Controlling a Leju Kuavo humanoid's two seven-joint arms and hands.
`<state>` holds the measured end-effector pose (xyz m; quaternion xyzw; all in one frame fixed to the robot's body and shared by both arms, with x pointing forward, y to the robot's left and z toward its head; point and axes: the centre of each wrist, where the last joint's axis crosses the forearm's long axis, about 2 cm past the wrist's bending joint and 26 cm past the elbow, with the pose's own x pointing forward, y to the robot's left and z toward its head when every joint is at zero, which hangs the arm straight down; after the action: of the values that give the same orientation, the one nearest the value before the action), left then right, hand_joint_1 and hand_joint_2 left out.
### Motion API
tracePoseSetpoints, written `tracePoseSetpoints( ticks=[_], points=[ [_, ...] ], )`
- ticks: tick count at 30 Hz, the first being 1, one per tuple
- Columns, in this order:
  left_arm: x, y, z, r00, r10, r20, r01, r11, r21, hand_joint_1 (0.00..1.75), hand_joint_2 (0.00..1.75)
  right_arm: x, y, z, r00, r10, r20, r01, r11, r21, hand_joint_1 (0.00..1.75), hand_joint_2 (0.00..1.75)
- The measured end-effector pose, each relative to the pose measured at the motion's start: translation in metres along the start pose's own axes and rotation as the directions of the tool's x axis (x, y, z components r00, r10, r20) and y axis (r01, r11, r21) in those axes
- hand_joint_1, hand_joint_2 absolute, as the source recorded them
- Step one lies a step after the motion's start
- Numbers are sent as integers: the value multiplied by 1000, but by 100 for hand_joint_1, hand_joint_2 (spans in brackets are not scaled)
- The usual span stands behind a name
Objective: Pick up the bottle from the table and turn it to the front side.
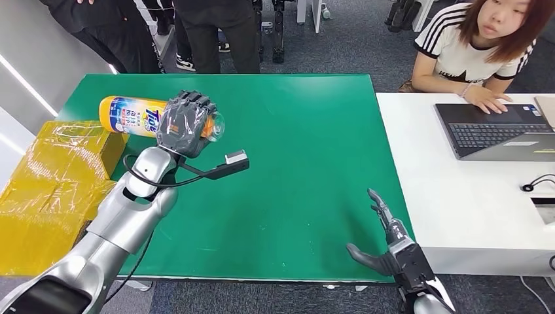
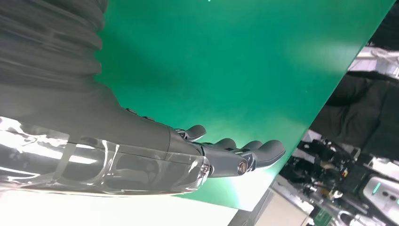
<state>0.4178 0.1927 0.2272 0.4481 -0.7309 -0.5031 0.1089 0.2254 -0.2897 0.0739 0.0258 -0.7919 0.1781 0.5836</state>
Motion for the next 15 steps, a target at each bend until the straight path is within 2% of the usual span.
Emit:
tracePoseSetpoints(
  ticks=[5, 15],
  points=[
    [-10, -4, -2, 995, -97, 2, 97, 993, -67, 175, 175, 3, -2, 12, 1000, 5, -7, -5, 1000, -24, 0, 175],
    [-30, -19, 20, 980, -197, -39, 187, 965, -185, 175, 175, 8, -4, 31, 1000, 10, -19, -11, 998, -54, 0, 175]
  ],
)
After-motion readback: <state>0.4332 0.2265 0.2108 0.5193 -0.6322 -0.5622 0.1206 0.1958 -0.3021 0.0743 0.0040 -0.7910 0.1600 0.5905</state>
